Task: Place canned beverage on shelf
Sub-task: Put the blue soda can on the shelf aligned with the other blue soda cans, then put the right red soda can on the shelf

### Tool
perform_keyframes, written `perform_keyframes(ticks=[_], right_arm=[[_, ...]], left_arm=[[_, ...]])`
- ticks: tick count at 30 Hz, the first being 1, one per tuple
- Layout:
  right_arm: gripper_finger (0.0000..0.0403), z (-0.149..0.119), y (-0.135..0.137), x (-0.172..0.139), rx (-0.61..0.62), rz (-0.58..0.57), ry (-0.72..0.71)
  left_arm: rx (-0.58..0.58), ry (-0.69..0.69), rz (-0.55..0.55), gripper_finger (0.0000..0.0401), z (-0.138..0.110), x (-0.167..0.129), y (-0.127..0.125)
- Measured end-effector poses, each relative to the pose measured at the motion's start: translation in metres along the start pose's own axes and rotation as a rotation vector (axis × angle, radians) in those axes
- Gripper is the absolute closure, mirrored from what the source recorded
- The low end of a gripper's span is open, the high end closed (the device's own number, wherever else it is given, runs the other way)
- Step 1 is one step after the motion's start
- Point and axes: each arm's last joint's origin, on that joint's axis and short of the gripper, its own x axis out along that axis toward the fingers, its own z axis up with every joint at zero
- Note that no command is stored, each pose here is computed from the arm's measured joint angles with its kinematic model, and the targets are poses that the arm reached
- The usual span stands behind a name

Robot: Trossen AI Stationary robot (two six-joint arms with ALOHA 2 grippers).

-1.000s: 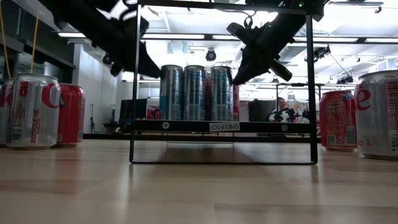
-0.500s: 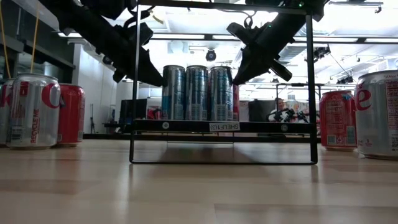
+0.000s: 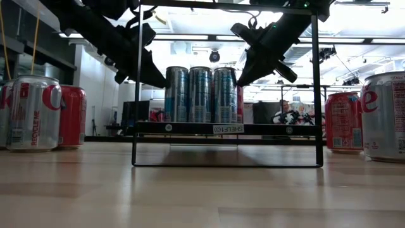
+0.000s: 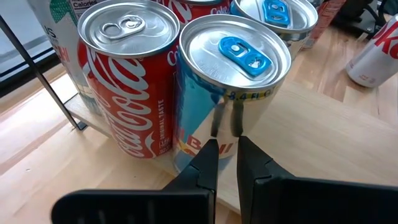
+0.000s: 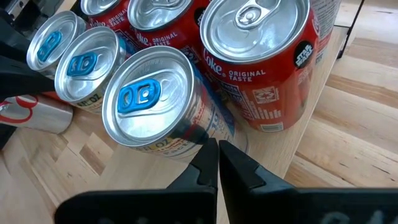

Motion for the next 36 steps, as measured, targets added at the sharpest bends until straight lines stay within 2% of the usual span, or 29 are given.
perform_keyframes(ticks=[6, 9, 17, 23, 28, 32, 36], right_arm=[[0.0403, 0.0, 0.0, 0.0, -0.033, 0.0, 0.0], [0.0403, -0.002, -0.002, 0.0, -0.046, -0.02, 0.019], [0.0403, -0.005, -0.015, -0.02, -0.135, -0.091, 0.106], [0.0403, 0.008, -0.018, -0.056, -0.149, -0.033, 0.016], [0.0403, 0.025, -0.014, -0.088, -0.19, 0.119, -0.146], [0.0403, 0.037, -0.007, -0.108, -0.238, 0.27, -0.265], [0.0403, 0.045, 0.001, -0.122, -0.3, 0.421, -0.359]], left_arm=[[0.008, -0.001, 0.003, 0.0398, 0.0, 0.0, 0.0], [0.007, 0.013, -0.029, 0.0398, 0.0, -0.003, 0.0], [-0.026, -0.002, -0.08, 0.0398, 0.01, -0.044, 0.01], [-0.105, -0.246, -0.177, 0.0398, 0.032, -0.095, 0.019], [-0.195, -0.553, -0.306, 0.0398, 0.054, -0.136, 0.025], [-0.145, -0.741, -0.457, 0.0398, 0.066, -0.16, 0.025], [-0.111, -0.816, -0.538, 0.0398, 0.07, -0.17, 0.025]])
